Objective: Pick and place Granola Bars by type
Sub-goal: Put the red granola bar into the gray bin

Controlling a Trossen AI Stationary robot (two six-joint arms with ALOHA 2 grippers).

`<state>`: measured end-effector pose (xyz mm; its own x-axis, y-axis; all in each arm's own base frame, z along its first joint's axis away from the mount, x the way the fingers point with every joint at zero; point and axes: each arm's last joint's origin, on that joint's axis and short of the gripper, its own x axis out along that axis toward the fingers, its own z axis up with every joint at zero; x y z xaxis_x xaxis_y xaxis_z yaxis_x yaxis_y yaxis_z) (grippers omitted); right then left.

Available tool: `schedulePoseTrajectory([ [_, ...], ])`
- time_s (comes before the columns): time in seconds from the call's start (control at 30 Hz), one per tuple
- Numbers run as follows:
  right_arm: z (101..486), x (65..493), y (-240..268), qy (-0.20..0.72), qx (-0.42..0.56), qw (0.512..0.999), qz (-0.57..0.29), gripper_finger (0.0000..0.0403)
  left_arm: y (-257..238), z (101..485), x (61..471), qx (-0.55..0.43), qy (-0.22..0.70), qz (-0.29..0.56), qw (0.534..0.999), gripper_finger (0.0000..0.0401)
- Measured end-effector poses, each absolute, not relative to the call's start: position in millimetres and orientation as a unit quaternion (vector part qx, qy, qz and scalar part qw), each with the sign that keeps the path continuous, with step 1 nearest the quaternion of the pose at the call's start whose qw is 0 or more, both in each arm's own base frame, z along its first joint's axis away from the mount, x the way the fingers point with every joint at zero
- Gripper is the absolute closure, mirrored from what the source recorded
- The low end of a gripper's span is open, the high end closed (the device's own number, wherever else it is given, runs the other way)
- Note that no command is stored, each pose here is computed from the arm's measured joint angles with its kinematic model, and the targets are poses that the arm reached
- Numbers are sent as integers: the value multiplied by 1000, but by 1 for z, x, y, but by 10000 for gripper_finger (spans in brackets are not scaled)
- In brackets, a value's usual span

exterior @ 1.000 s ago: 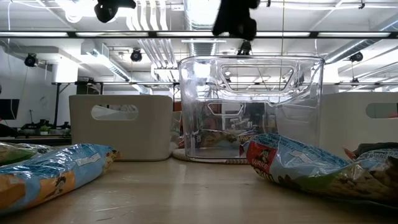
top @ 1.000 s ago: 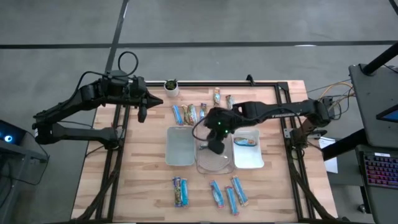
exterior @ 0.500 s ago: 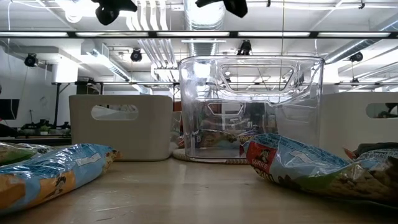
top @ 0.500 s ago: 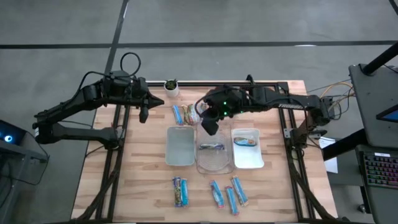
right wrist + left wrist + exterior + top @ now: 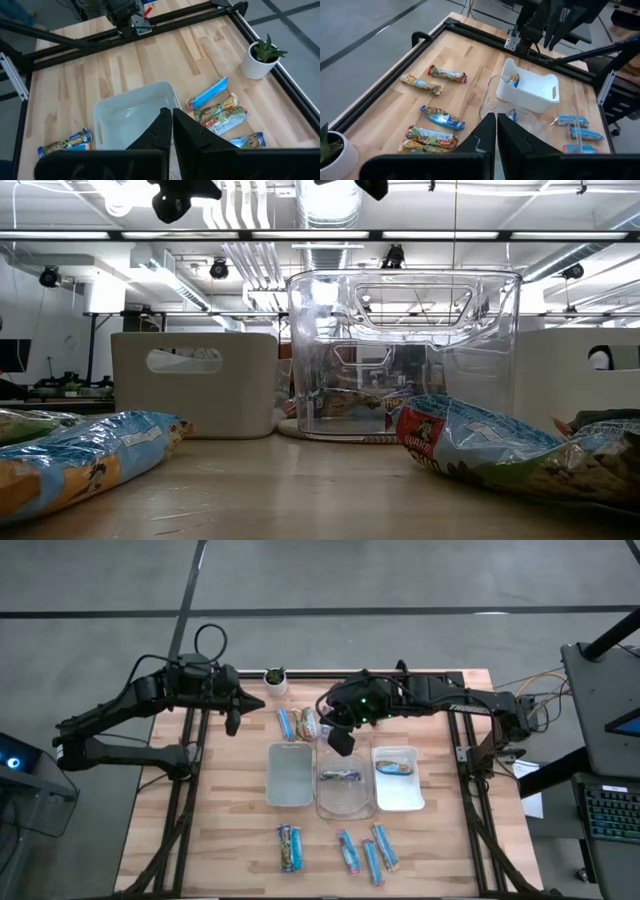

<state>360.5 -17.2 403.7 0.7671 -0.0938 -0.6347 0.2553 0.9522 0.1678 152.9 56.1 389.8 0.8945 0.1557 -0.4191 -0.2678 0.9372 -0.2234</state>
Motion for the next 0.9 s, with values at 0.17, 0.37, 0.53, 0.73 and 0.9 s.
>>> schedulePoseTrajectory([
  [0.17, 402, 361, -17, 331, 122, 931, -94, 394, 57, 391, 155, -129, 192, 109, 967, 401],
  [0.37, 399, 362, -17, 333, 127, 929, -96, 394, 59, 394, 160, -104, 175, 109, 973, 401],
  [0.53, 399, 362, -17, 331, 140, 928, -100, 394, 62, 396, 166, -93, 161, 108, 977, 401],
  [0.73, 404, 364, -32, 301, 139, 933, -138, 394, 63, 395, 169, -76, 164, 105, 978, 401],
  [0.9, 407, 362, -63, 266, 183, 924, -206, 394, 63, 395, 169, -76, 165, 105, 978, 401],
])
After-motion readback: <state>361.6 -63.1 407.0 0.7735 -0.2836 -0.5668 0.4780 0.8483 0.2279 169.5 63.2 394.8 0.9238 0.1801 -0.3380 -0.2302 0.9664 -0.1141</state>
